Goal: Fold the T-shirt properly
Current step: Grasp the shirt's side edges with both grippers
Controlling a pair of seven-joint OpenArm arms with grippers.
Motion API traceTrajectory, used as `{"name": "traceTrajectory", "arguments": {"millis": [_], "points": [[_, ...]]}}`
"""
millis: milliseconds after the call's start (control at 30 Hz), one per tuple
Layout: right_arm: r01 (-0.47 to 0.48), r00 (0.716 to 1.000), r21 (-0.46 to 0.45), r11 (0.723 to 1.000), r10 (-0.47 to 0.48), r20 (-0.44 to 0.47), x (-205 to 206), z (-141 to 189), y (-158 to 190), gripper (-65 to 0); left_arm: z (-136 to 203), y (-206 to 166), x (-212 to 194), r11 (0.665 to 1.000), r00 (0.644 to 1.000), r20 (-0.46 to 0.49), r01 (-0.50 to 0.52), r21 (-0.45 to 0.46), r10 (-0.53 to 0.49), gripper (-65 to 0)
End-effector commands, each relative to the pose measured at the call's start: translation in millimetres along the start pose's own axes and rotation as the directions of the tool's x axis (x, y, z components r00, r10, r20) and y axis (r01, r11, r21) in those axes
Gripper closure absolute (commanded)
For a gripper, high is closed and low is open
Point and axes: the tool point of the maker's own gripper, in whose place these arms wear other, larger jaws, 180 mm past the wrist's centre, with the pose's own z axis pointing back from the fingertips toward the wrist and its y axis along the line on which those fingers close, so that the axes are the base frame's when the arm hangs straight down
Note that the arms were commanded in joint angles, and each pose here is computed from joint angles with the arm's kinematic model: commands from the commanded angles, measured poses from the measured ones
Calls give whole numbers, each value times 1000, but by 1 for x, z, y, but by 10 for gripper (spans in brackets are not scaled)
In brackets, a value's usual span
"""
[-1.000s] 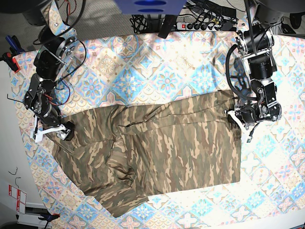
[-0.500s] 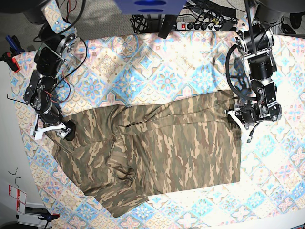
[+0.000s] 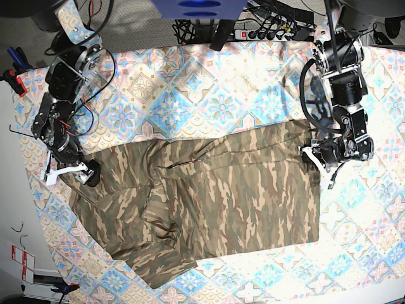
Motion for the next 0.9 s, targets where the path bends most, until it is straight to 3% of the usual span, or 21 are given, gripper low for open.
{"name": "traceTrajectory", "arguments": {"millis": [0, 300, 433, 567, 767, 867], "points": [[-17, 999, 11, 1000, 16, 50, 24, 2, 3, -650, -21, -39, -72, 995, 965, -256, 27, -95, -51, -74], [-20, 999, 14, 1000, 19, 50, 24, 2, 5, -650, -20, -38, -69, 995, 965, -255, 30, -95, -53, -74], [-19, 998, 15, 1000, 18, 52, 25, 2, 5, -461, -20, -38, -69, 995, 965, -255, 30, -95, -53, -74], [-14, 998, 14, 1000, 13, 57, 26, 2, 4, -340, -20, -38, -69, 995, 965, -255, 30, -95, -53, -74], [-18, 998, 15, 1000, 17, 52, 25, 2, 5, -336, -20, -38, -68, 995, 966, -254, 30, -94, -54, -74], [-18, 998, 15, 1000, 17, 52, 25, 2, 5, -373, -20, -38, -68, 995, 966, -254, 30, -94, -54, -74]]}}
